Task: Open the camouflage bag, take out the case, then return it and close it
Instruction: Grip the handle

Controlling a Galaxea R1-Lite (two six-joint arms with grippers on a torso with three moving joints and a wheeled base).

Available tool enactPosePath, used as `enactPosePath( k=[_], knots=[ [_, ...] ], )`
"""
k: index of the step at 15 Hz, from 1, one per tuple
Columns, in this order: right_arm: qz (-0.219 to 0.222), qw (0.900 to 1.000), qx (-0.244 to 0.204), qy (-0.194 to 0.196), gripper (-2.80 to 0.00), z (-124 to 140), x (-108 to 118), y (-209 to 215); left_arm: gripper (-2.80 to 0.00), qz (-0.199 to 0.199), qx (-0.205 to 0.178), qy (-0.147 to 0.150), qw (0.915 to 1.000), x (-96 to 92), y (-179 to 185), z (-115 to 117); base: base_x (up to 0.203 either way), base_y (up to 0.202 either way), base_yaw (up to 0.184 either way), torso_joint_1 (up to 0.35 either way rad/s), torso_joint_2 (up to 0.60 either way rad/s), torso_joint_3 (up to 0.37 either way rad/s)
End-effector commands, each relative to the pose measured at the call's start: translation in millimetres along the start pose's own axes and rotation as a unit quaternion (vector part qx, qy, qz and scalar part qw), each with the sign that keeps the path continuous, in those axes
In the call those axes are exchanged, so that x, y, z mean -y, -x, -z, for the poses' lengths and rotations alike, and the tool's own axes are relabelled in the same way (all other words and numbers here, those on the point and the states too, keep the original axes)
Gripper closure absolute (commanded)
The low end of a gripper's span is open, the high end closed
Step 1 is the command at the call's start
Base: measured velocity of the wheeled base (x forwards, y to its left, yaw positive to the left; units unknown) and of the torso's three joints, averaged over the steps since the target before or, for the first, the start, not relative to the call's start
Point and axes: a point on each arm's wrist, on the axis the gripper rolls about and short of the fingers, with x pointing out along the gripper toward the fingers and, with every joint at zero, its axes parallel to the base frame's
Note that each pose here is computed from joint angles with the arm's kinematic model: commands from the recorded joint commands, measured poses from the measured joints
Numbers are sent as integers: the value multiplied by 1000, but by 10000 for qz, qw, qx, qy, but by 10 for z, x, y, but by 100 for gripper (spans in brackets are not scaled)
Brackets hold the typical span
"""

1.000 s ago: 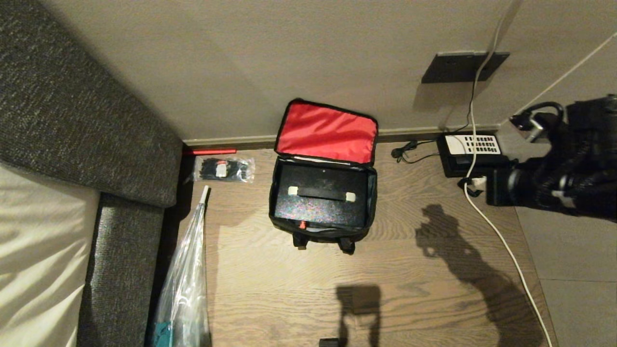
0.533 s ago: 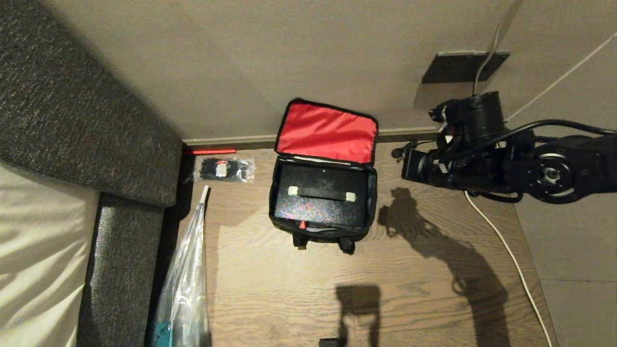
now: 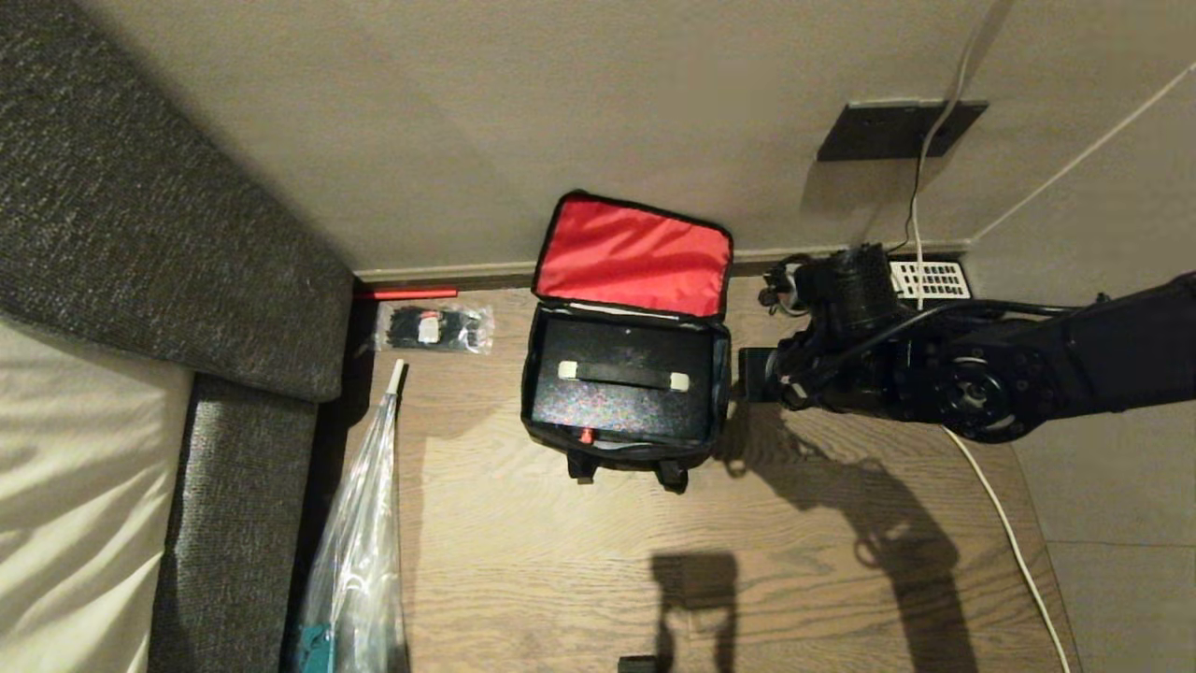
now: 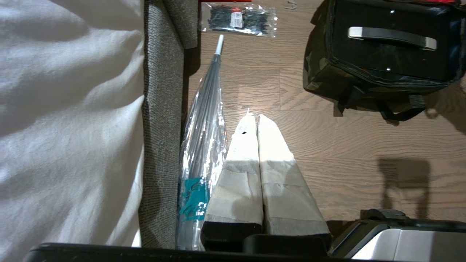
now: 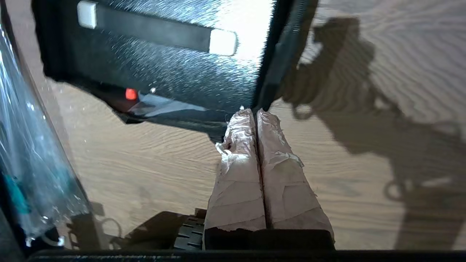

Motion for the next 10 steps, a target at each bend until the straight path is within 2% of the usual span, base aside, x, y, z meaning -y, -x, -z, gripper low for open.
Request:
enactPosePath(
  k=[1,2,5,10],
  knots=[
    [5,9999,-6,148,0,87,-113,-54,0,-3,15,0,10000,0,2,-3,0,0,0,0,0,0],
    [131,9995,32,284,0,117,-147,-79,0,-2,15,0,10000,0,2,-3,0,0,0,0,0,0],
    [685,9922,-91,1041,0,250,-178,-68,0,-3,8,0,10000,0,1,2,0,0,0,0,0,0],
    [720,9908,28,1145,0,212,-216,36,0,-3,8,0,10000,0,1,2,0,0,0,0,0,0]
  ],
)
